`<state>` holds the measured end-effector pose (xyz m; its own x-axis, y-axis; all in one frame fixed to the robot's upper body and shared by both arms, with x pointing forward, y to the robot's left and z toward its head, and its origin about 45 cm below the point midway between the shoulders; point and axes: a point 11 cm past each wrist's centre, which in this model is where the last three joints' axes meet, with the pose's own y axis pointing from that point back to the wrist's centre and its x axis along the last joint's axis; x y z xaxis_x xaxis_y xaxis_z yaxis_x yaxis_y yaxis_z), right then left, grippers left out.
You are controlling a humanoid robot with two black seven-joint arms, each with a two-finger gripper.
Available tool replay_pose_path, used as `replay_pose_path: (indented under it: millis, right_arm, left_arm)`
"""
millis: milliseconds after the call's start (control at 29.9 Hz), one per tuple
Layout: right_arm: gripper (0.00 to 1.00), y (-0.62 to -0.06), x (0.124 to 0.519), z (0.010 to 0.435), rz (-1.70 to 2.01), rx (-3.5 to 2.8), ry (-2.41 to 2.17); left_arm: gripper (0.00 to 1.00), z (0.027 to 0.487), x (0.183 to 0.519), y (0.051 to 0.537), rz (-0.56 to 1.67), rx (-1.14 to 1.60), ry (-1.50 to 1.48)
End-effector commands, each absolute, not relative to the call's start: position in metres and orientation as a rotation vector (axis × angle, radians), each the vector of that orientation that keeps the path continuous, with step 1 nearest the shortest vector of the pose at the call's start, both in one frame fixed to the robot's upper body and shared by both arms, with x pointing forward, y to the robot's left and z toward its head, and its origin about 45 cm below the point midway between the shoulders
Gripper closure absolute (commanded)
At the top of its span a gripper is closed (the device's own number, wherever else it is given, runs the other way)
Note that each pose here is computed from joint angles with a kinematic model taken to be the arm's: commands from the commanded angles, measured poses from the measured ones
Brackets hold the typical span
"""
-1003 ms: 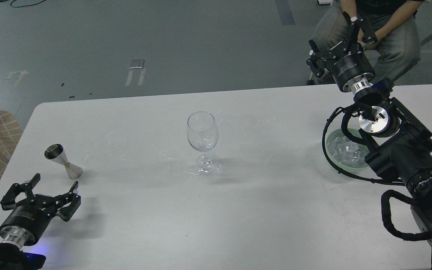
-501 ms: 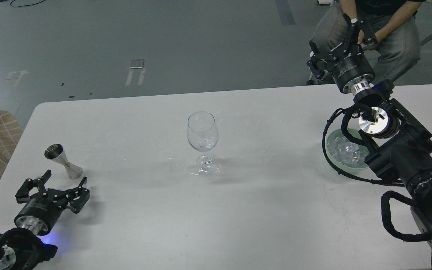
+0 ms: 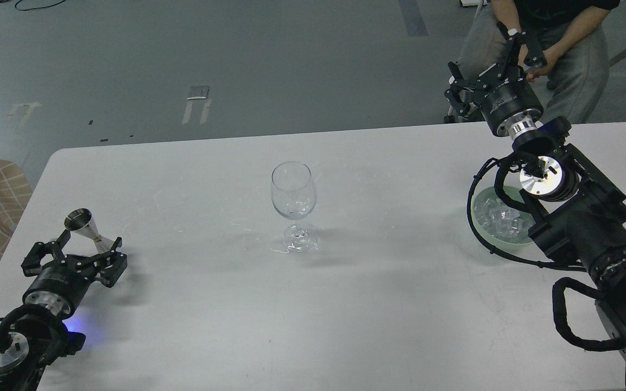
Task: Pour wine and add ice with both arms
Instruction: 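Close the left gripper around the metal jigger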
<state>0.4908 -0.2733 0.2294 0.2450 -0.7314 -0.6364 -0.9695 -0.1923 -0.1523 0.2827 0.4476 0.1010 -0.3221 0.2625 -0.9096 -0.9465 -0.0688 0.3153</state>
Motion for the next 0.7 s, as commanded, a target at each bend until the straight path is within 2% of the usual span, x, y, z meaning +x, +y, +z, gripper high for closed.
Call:
replay_pose_path:
  millis: [0, 535, 669]
  right_arm:
    - [0.0, -0.274, 0.49, 0.229, 0.59, -1.993, 1.547]
    - [0.0, -0.273, 0.49, 0.229, 0.589, -1.995, 1.546]
    - [0.0, -0.274, 0.49, 0.228, 0.591, -1.995, 1.547]
  left_arm:
    - [0.01, 0.098, 0.284, 0.45, 1.585, -0.854, 1.206]
    - [0.02, 0.098, 0.292, 0.446, 1.564, -0.856, 1.184]
    - [0.05, 0.096, 0.293, 0.444, 1.57, -0.87, 1.184]
